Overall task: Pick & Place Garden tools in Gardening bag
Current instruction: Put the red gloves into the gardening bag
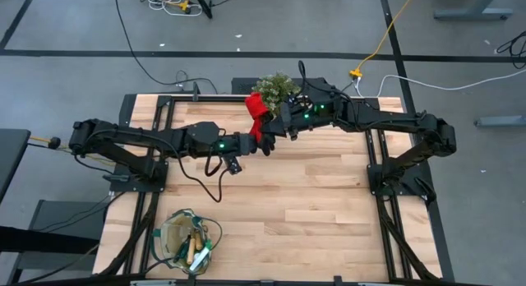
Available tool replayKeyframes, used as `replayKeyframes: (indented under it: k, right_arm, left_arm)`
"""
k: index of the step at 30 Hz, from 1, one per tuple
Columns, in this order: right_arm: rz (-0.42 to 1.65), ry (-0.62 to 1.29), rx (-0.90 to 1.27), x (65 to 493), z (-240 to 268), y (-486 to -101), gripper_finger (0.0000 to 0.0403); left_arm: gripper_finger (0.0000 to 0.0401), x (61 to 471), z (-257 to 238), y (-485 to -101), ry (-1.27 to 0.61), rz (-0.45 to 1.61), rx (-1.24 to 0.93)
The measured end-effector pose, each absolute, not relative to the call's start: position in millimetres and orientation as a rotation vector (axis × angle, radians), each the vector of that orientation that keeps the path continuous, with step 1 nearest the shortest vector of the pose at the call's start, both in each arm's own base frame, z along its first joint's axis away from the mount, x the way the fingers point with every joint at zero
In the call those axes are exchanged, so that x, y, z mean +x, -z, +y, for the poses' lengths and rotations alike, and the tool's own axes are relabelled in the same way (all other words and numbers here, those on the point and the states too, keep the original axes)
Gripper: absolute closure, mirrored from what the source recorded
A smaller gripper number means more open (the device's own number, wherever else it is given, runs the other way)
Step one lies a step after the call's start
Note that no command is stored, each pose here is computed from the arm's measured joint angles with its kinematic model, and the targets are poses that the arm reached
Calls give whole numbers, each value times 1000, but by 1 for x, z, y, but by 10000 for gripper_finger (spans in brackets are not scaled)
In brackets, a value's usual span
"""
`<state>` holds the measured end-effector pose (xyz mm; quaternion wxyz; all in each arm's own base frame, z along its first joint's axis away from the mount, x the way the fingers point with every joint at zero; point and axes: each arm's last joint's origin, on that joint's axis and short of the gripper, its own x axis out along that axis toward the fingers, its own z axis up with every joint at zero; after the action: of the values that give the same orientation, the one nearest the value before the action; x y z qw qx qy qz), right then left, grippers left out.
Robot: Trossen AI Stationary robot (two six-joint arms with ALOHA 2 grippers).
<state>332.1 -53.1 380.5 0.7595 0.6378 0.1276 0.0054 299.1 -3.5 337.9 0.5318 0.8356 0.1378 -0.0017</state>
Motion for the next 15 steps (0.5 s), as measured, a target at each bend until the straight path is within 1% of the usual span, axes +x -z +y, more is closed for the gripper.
replayKeyframes:
  k: [4, 15]
  right_arm:
    - [278, -12, 1388, 332, -53, -380, 380]
    - [279, -13, 1378, 332, -53, -380, 379]
  left_arm:
    - [291, 299, -3, -338, -1, 334, 1992]
    - [365, 299, -3, -338, -6, 340, 1992]
